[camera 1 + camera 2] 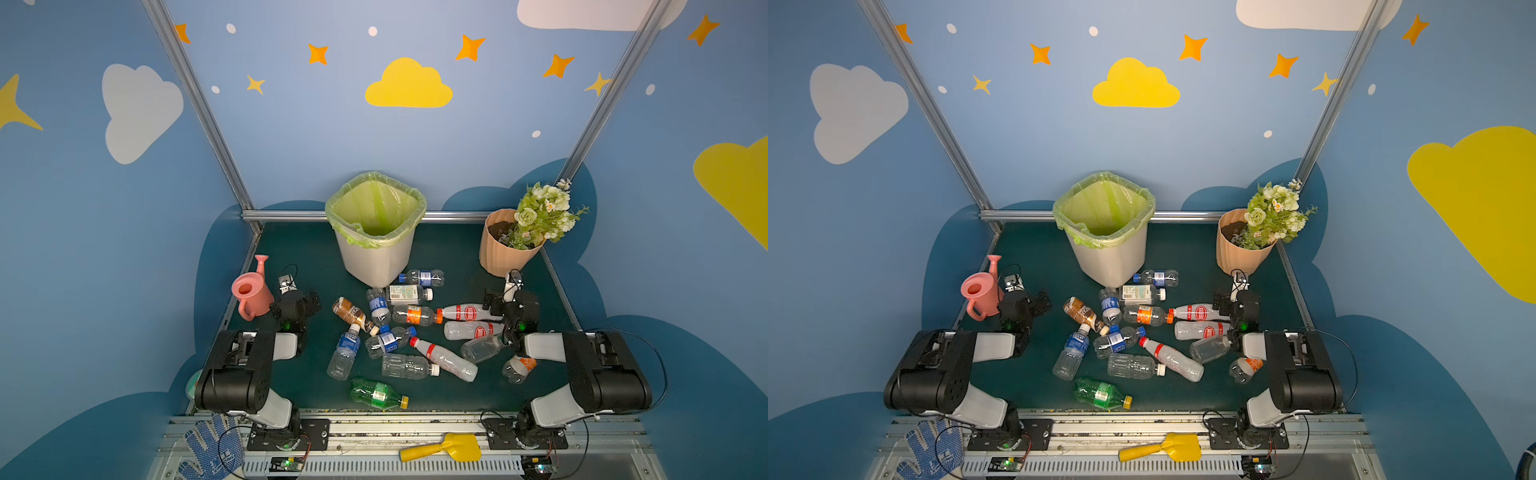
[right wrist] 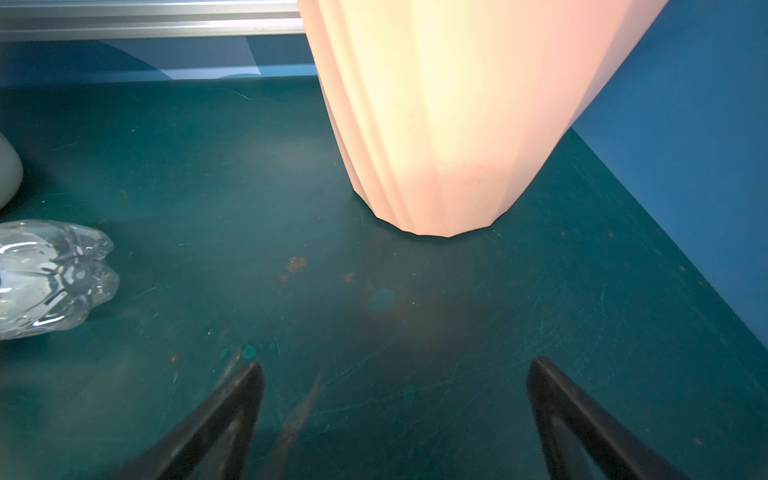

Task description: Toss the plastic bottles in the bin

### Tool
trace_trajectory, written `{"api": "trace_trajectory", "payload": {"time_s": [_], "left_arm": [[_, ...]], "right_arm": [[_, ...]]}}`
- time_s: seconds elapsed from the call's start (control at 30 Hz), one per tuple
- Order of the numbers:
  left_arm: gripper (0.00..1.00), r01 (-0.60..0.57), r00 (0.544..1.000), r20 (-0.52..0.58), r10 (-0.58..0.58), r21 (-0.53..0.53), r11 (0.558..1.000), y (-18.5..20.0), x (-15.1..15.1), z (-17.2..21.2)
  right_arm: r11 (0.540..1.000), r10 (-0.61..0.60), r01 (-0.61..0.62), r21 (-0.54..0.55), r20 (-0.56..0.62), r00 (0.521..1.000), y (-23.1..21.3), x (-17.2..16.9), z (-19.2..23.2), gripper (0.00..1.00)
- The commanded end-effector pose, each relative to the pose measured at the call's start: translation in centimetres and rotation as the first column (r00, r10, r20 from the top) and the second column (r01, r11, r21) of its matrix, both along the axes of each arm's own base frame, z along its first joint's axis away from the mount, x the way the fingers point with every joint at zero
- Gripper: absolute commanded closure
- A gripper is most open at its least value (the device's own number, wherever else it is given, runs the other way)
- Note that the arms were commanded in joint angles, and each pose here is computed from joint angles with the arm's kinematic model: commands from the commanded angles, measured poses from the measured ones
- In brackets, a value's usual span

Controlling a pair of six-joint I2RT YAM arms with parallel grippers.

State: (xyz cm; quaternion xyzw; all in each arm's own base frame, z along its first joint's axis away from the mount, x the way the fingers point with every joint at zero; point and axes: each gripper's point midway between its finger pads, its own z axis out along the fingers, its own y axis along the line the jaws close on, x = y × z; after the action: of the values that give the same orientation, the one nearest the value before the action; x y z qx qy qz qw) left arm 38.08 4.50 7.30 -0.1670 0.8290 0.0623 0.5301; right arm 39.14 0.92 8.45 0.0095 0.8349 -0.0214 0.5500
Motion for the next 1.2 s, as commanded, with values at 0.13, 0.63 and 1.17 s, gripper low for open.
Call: {"api": "trace_trajectory", "payload": {"time_s": [0.13,0.63,1.17], "left_arm": [[0.00,-0.012,0.999,-0.044,0.012,-0.006,1.000,0.2,0.6,5.5],[0.00,0.425,0.888,0.039,-0.458,0.309,0.851,-10.4,-7.5,20.0],[0.00,0.938,0.217,-0.661,-0.718,0.346,-0.036,-23.6,-20.8,10.8]], "right_arm": [[0.997,-0.074,0.078,0.021,-0.123,0.990,-1.0,0.4,2.4,0.03],[0.993,-0.034,0.048,0.110,-0.123,0.992,0.2,-2.7,6.5,0.03],[0.990,-0.033,0.050,0.134,-0.127,0.991,0.6,-2.8,7.3,0.03]]}}
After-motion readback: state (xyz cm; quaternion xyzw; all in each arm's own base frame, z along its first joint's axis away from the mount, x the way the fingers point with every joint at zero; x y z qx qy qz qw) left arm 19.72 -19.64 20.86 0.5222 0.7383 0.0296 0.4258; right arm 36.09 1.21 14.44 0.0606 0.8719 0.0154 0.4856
